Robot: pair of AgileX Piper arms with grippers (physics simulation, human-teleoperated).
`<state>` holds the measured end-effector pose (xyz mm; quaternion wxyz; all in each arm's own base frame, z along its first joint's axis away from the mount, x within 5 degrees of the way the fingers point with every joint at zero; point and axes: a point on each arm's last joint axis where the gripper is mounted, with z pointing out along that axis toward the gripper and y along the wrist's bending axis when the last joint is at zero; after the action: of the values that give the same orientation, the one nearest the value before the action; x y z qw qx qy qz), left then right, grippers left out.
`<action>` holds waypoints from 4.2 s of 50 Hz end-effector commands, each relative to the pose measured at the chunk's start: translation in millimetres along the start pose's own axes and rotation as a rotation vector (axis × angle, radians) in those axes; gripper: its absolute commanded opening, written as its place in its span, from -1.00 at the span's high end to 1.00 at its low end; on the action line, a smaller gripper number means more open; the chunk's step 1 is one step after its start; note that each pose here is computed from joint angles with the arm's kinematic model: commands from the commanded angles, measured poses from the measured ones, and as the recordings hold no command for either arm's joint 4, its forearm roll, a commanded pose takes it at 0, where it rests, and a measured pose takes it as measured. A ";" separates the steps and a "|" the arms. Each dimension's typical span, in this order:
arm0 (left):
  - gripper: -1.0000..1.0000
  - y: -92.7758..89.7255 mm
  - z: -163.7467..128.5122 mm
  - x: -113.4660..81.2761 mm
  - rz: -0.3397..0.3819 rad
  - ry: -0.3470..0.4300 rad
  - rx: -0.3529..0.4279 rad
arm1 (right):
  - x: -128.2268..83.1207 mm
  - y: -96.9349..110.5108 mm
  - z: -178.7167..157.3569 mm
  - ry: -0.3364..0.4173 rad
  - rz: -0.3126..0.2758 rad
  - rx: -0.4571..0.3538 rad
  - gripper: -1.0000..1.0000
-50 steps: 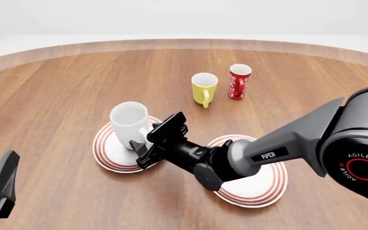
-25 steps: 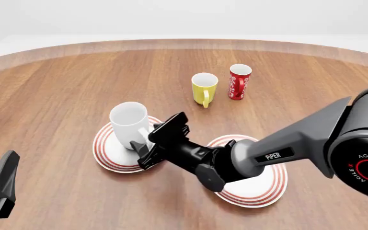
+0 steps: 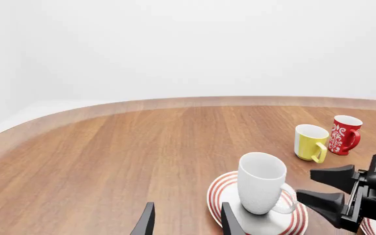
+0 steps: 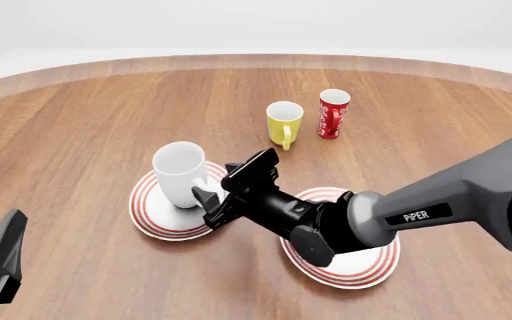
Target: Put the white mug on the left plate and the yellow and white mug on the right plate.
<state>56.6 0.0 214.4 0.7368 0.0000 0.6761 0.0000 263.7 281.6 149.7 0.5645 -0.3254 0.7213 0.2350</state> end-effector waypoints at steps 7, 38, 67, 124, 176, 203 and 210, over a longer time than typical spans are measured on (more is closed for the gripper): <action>-1.00 0.0 0.0 0.0 0.000 0.000 0.000 | -13.5 -21.1 -24.0 -0.051 0.016 0.057 -1.00; -1.00 0.0 0.0 0.0 0.000 0.000 0.000 | -29.5 -74.0 -52.8 -0.147 0.080 0.208 -1.00; -1.00 0.0 0.0 0.0 0.000 0.000 0.000 | -31.1 -130.8 -61.4 -0.196 0.086 0.369 -1.00; -1.00 0.0 0.0 0.0 0.000 0.000 0.000 | -10.0 -174.3 -9.5 -0.102 0.080 0.424 -1.00; -1.00 0.0 0.0 0.0 0.000 0.000 0.000 | 25.9 -182.8 29.0 -0.016 0.133 0.410 -1.00; -1.00 0.0 0.0 0.0 0.000 0.000 0.000 | 41.8 -192.3 44.3 0.019 0.151 0.417 -1.00; -1.00 0.0 0.0 0.0 0.000 0.000 0.000 | 47.5 -191.5 49.5 0.030 0.157 0.412 -1.00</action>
<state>56.6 0.0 214.4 0.7368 0.0000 0.6761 0.0000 426.3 174.8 105.0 0.5946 -0.1500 0.7807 0.1202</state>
